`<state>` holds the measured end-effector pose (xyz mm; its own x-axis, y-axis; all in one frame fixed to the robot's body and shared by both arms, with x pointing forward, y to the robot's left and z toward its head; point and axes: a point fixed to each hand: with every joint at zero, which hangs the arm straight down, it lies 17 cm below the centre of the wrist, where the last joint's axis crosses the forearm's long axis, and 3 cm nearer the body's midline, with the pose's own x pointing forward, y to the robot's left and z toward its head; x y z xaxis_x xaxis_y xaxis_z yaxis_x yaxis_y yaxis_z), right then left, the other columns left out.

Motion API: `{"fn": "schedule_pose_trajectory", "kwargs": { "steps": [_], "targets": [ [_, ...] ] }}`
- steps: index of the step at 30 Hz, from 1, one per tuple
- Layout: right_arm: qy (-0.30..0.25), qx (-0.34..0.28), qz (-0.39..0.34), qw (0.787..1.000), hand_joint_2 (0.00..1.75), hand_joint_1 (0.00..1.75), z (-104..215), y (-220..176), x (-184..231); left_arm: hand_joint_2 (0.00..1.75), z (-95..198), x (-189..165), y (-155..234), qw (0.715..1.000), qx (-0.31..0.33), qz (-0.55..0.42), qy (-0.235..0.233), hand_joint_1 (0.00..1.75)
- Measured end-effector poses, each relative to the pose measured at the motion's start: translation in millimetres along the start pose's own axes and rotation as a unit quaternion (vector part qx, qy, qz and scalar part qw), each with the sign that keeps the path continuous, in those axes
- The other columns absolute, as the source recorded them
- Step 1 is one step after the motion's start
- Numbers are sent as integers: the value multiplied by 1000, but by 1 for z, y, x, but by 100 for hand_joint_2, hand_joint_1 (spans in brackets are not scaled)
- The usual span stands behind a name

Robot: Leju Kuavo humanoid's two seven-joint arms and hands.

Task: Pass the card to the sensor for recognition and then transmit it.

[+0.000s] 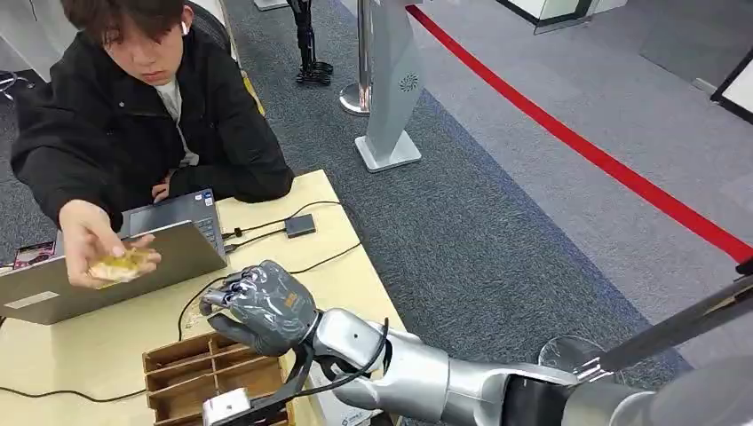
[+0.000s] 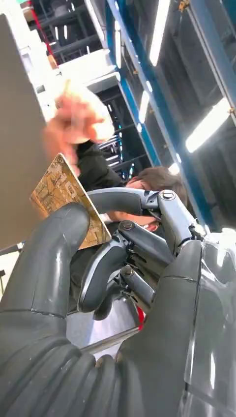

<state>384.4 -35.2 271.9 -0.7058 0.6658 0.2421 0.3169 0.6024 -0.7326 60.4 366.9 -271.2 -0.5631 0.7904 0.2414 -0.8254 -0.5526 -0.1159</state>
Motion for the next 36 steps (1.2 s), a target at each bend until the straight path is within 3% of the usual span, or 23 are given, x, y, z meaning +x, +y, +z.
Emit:
{"fn": "schedule_pose_trajectory", "kwargs": {
  "steps": [24,25,26,27,30,31,36],
  "targets": [
    [15,-20,35,999,175,171,-13,-13,-24,0,0,26,-3,996,14,-42,-75,0],
    [16,-20,36,999,175,162,-13,-13,-25,0,0,27,-2,996,18,-46,-78,0],
    [16,-20,36,999,175,124,-13,-13,-25,0,0,28,-1,995,21,-50,-82,0],
    [16,-20,38,999,175,14,-13,-13,-26,0,0,29,0,995,24,-53,-85,0],
    [16,-20,41,999,175,14,-12,-13,-26,0,0,34,2,993,38,-66,-94,0],
    [16,-19,42,999,175,0,-11,-13,-26,0,0,34,3,992,40,-69,-96,0],
    [21,-19,36,999,175,0,-9,-12,-27,0,0,40,1,991,42,-75,-107,0]
  ]
}}
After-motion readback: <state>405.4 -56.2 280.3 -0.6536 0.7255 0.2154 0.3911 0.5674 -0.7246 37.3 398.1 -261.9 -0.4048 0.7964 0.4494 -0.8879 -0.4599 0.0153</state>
